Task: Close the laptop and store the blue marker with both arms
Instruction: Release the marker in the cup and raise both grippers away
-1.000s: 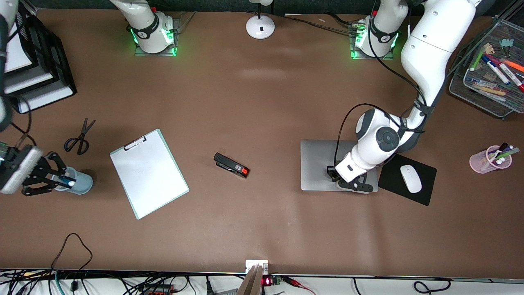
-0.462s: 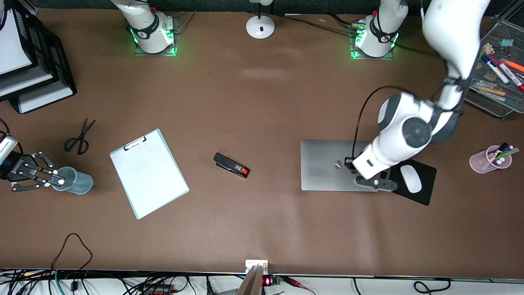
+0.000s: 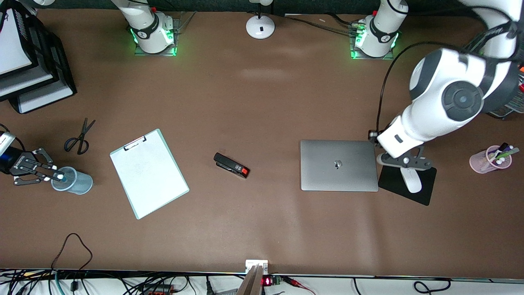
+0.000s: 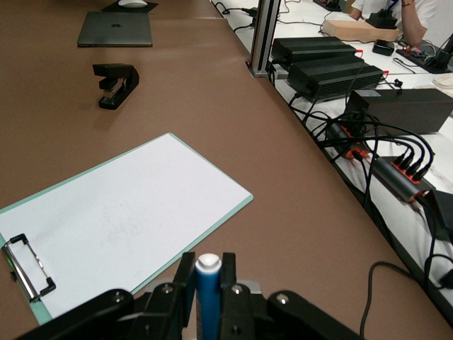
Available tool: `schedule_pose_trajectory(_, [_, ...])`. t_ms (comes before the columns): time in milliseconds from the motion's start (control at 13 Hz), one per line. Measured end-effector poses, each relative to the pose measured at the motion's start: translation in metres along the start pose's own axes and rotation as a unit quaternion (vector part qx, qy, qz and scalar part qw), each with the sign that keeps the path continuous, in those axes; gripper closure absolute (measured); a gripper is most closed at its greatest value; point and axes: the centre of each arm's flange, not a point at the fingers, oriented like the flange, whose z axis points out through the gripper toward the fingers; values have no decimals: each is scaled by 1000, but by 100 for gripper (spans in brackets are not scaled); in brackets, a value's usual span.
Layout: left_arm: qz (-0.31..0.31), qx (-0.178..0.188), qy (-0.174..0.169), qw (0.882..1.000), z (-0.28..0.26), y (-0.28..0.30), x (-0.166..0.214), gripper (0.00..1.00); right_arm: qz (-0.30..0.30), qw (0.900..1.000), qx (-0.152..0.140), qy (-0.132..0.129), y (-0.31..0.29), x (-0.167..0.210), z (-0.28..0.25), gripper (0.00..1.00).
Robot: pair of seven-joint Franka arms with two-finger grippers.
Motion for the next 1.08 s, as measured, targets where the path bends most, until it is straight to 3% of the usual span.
schedule_pose_trajectory(154, [0, 2, -4, 1000, -17, 0, -5, 61, 6, 1000, -4, 2, -2, -9, -6, 81])
schedule_pose_trajectory(231, [1, 2, -1, 1000, -22, 1, -7, 51, 8, 1000, -6, 3, -3, -11, -8, 75])
schedule_pose_trajectory(462, [5, 4, 1, 1000, -35, 7, -13, 15, 33, 999, -14, 7, -4, -19, -15, 41])
schedule_pose_trajectory(615, [5, 8, -19, 1000, -44, 6, -21, 0, 81, 997, -17, 8, -4, -20, -18, 16])
schedule_pose_trajectory(769, [11, 11, -31, 999, -59, 4, -30, 0, 130, 991, -13, 3, -2, -14, -19, 0])
schedule_pose_trajectory(923, [41, 11, -25, 999, -74, -5, -33, 0, 181, 984, -1, -10, -1, -4, -13, 0])
schedule_pose_trajectory(1077, [44, 14, -20, 999, -81, -26, -35, 0, 222, 974, 20, -45, 3, 20, -1, 0])
